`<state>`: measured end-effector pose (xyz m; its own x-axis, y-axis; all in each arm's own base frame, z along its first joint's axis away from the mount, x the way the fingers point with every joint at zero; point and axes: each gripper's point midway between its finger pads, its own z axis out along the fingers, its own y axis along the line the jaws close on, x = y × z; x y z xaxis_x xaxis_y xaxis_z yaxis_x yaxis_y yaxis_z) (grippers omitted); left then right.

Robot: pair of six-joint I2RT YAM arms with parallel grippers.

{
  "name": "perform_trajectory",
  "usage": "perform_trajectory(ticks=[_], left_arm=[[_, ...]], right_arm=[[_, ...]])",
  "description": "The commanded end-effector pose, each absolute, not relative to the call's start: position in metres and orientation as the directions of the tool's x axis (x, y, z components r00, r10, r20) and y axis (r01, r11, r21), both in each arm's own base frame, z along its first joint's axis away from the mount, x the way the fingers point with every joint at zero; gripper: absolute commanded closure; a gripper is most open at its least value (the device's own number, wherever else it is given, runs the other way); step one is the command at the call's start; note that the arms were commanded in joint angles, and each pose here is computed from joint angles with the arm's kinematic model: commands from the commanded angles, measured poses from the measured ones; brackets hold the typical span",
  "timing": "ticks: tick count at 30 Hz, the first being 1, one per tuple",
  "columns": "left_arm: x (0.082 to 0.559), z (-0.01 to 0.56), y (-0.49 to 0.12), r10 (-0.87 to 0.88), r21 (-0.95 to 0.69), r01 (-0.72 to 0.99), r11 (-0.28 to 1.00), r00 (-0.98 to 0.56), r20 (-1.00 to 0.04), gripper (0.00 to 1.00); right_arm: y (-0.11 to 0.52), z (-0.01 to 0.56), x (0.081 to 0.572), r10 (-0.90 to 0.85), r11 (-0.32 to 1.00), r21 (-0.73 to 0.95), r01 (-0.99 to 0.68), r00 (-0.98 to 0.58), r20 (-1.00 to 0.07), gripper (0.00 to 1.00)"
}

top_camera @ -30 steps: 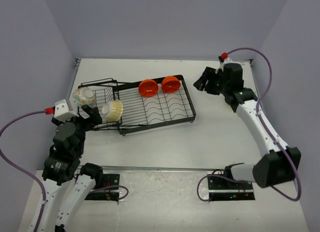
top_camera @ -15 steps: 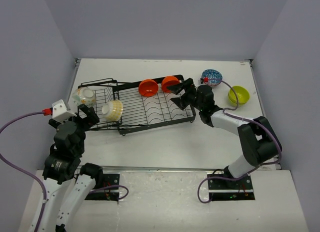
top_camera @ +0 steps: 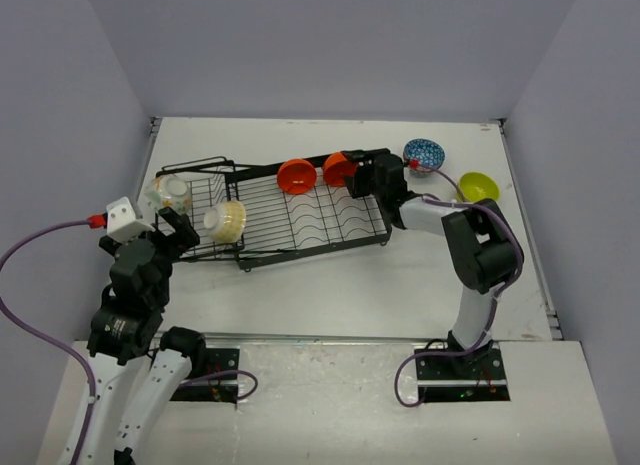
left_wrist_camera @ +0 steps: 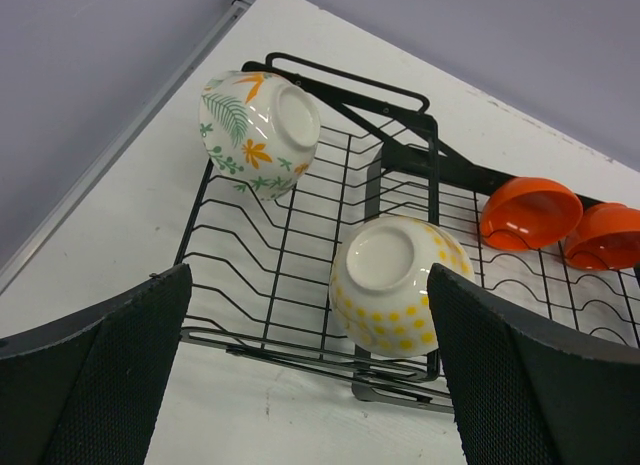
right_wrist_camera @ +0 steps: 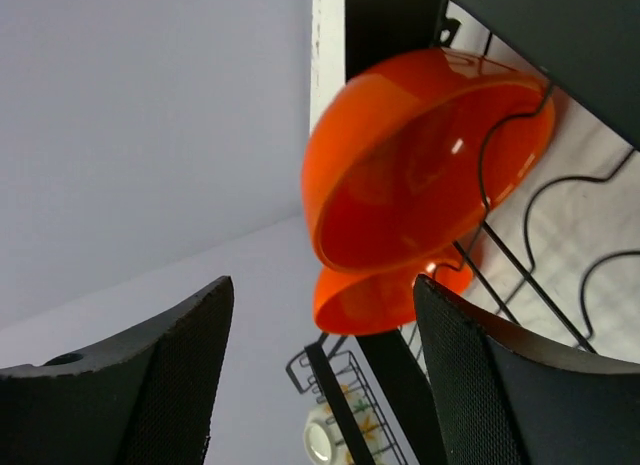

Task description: Unload the bowls from the dish rack

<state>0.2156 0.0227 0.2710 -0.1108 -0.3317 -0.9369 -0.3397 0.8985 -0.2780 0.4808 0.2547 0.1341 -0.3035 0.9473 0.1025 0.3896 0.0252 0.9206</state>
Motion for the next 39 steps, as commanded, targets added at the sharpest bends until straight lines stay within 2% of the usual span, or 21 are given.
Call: perform_trajectory(ticks=[1,5,7,10,12,13,18,22,27,39], left_arm=[[0.216,0.286,0.022,-0.340,-0.303,-0.316,0.899,-0.067,-0.938,0.00],[0.216,0.287,0.020,-0.338,-0.304,-0.306,0.902,-0.065,-0.939,0.00],[0.216,0.288,0.019,-0.337,-0.305,-0.296,0.905,-0.061,-0.940,0.00],[0.216,0.288,0.018,-0.335,-0.305,-0.285,0.909,-0.062,-0.940,0.00],[0.216,0.288,0.017,-0.334,-0.304,-0.281,0.910,-0.064,-0.940,0.00],[0.216,0.289,0.017,-0.333,-0.304,-0.279,0.911,-0.064,-0.941,0.00],[0.215,0.291,0.015,-0.334,-0.310,-0.259,0.915,-0.054,-0.941,0.00],[0.213,0.293,0.015,-0.335,-0.314,-0.256,0.914,-0.043,-0.941,0.00],[0.213,0.294,0.014,-0.337,-0.317,-0.247,0.916,-0.041,-0.941,0.00],[0.212,0.294,0.014,-0.336,-0.316,-0.247,0.916,-0.040,-0.941,0.00]], right_arm=[[0.246,0.132,0.503,0.971,0.007,0.916,0.402,-0.220,0.089,0.28],[0.252,0.124,0.517,0.973,-0.006,0.898,0.440,-0.206,0.107,0.30],[0.256,0.119,0.522,0.971,-0.008,0.898,0.440,-0.210,0.112,0.35],[0.259,0.123,0.529,0.970,-0.034,0.903,0.427,-0.203,0.132,0.55],[0.258,0.122,0.531,0.972,-0.040,0.904,0.426,-0.192,0.134,0.61],[0.257,0.122,0.532,0.974,-0.041,0.904,0.425,-0.185,0.131,0.68],[0.256,0.122,0.530,0.973,-0.042,0.915,0.400,-0.192,0.128,0.82],[0.256,0.125,0.524,0.966,-0.087,0.926,0.368,-0.196,0.168,1.00],[0.266,0.149,0.526,0.934,-0.193,0.953,0.235,-0.253,0.252,1.00],[0.275,0.221,0.529,0.897,-0.263,0.954,-0.148,-0.401,0.185,1.00]])
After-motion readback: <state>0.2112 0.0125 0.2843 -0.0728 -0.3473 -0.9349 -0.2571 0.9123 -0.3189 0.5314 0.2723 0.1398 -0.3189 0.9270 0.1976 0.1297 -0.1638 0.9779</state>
